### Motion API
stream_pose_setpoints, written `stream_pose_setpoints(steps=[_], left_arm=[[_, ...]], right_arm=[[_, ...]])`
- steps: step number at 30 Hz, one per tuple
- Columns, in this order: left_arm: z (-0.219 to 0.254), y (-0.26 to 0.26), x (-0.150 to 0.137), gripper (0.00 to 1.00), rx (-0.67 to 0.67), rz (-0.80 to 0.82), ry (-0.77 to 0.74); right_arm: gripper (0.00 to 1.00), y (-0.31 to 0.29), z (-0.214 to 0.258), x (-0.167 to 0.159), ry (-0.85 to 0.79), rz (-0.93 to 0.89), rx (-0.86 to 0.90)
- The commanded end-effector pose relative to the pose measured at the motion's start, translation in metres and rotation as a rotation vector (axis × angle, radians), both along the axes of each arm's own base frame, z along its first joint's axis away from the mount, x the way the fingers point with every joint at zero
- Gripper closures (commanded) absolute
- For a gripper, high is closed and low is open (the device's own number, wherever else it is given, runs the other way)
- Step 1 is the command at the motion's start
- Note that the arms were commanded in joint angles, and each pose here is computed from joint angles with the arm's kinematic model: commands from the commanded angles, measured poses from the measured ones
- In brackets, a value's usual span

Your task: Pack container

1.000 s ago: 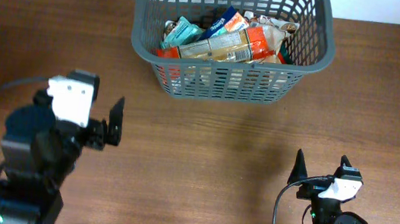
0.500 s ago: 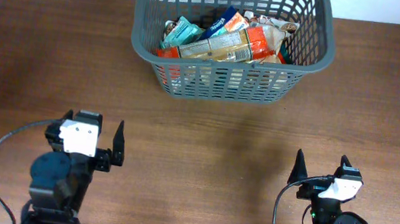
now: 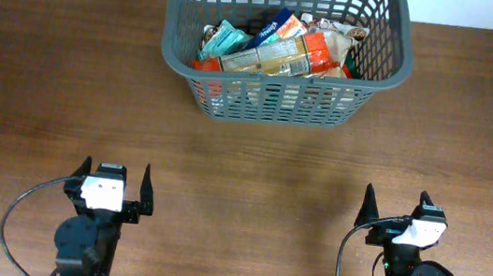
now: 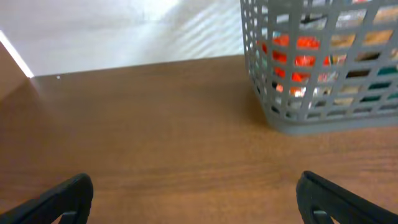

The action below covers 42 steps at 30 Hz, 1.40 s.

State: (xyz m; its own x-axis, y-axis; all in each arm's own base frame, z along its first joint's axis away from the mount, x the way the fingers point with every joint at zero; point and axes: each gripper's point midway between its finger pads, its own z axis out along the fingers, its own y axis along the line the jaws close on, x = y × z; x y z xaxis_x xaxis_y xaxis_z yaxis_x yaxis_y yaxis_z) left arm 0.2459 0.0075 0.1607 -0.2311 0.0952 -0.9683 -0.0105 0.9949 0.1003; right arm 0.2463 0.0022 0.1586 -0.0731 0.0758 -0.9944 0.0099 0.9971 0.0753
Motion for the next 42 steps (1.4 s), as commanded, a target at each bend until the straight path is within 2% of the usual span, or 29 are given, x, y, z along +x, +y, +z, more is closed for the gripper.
stream_pose_setpoints(steps=[1,12,20,26,31,37,42], left_arm=[[-0.004,0.003,0.000,0.01,-0.006,0.018,-0.017],[-0.011,0.021,-0.002,0.01,0.017,0.119,-0.028],[0.030,0.028,-0.001,0.01,0.013,0.150,-0.284],[0.049,0.032,-0.005,0.01,0.015,0.168,-0.371],[0.044,0.032,-0.005,0.01,0.014,0.168,-0.351],[-0.003,0.028,-0.003,0.01,0.012,0.142,-0.155],[-0.003,0.024,-0.002,0.01,0.009,0.118,-0.159]], right_arm=[[0.01,-0.001,-0.002,0.000,0.002,-0.006,0.000],[0.01,-0.001,-0.002,0.000,0.002,-0.006,0.000],[0.01,-0.001,-0.002,0.000,0.002,-0.006,0.000],[0.01,-0.001,-0.002,0.000,0.002,-0.006,0.000],[0.01,-0.001,-0.002,0.000,0.002,-0.006,0.000],[0.01,-0.001,-0.002,0.000,0.002,-0.006,0.000],[0.01,-0.001,-0.002,0.000,0.002,-0.006,0.000]])
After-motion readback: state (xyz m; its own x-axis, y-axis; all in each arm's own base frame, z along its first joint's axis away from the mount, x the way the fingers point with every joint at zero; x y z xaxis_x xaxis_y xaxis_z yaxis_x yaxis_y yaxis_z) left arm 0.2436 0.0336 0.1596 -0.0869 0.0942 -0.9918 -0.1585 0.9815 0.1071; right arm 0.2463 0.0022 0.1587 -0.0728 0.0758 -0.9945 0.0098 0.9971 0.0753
